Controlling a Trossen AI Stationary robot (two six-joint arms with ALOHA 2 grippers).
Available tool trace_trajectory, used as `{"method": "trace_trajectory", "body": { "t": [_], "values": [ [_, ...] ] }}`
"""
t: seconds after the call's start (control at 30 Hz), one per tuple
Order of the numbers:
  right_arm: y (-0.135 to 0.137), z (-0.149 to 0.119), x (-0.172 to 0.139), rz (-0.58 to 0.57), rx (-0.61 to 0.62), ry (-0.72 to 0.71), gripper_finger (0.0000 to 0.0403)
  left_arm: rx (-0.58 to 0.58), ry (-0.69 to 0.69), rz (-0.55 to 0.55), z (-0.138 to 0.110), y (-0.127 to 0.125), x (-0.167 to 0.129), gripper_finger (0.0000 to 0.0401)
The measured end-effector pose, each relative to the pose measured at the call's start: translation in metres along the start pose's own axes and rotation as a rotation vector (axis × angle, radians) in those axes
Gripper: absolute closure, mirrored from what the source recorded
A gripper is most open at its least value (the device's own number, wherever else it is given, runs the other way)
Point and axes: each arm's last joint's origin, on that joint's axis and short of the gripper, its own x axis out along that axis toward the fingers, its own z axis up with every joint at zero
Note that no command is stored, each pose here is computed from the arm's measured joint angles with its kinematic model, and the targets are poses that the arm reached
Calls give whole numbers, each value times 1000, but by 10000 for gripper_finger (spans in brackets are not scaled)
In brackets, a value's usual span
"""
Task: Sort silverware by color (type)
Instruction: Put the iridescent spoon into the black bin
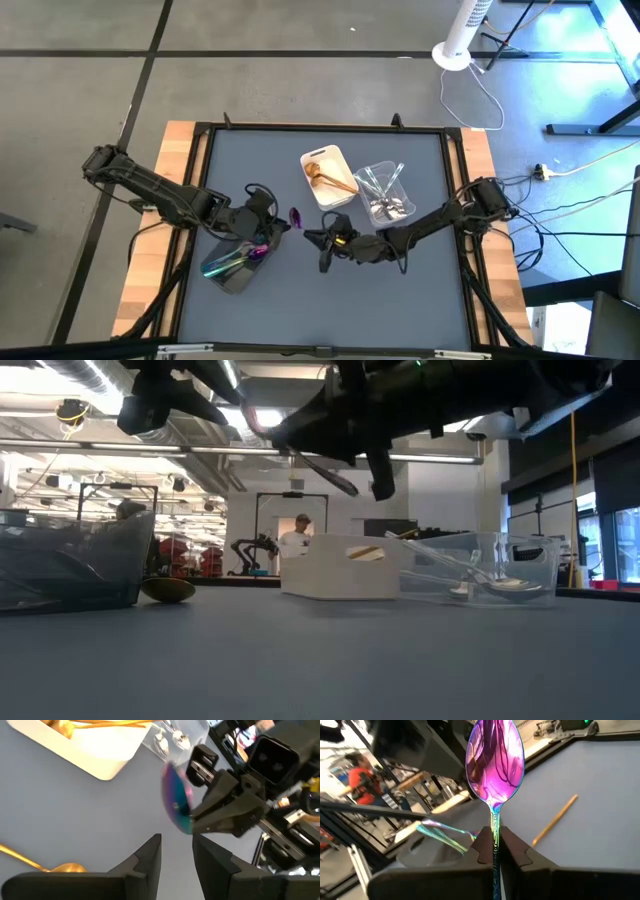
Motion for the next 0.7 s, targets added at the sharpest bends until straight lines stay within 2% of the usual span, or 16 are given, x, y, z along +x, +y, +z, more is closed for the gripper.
{"method": "trace_trajectory", "body": {
  "t": [0.3, 0.7],
  "values": [
    [0, 5, 1, 12, 25, -31, 403, -59, -53, 26, 0, 0, 4, 296],
    [0, 6, 1, -19, 29, -58, 403, -90, -80, 21, -14, -9, 43, 296]
  ]
}}
